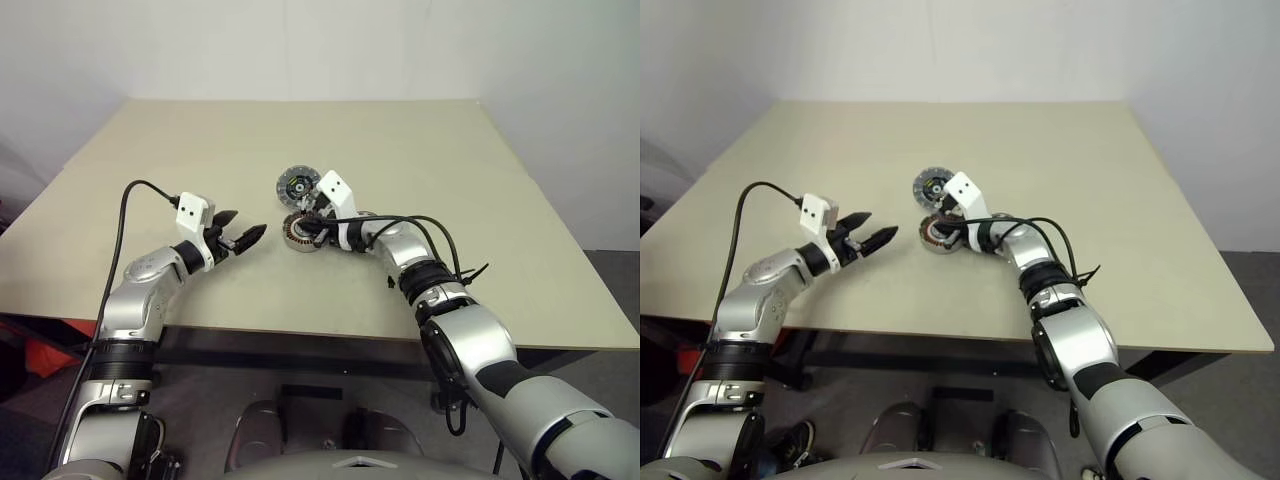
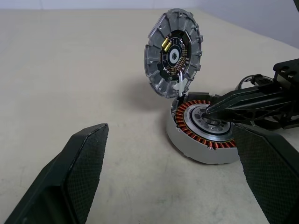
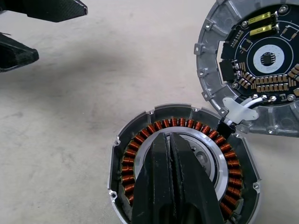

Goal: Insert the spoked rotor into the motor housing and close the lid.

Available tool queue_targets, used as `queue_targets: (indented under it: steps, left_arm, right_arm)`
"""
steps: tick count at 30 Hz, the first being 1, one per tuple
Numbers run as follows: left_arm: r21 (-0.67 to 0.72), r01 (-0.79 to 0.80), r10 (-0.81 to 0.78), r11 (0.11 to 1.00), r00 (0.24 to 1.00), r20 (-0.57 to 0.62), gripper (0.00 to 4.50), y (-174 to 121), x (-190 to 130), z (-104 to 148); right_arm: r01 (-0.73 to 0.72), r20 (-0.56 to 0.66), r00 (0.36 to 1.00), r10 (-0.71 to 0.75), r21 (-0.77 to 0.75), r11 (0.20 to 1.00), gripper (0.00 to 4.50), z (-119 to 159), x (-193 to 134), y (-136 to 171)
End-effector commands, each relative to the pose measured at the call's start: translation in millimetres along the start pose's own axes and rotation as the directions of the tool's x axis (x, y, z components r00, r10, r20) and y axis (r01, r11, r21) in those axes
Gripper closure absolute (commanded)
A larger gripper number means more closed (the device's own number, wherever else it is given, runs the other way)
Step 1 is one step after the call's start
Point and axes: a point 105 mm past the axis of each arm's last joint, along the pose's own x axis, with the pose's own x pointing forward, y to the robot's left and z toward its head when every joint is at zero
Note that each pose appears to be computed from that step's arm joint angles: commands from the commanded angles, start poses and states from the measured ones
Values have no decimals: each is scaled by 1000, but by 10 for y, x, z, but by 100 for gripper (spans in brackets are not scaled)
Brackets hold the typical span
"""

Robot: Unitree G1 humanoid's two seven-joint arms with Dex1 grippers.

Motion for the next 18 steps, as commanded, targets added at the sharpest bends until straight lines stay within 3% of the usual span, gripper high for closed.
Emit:
queue_targets:
  steps: [1, 18]
  left_arm:
    - [47, -7, 5, 999, 999, 46, 0, 21, -24, 174]
    - [43, -3, 2, 999, 999, 42, 0, -14, -31, 149]
  right_arm:
    - [8, 56, 998, -5, -56, 998, 444, 264, 27, -35]
    - [37, 18, 999, -36, -38, 999, 444, 63, 105, 14]
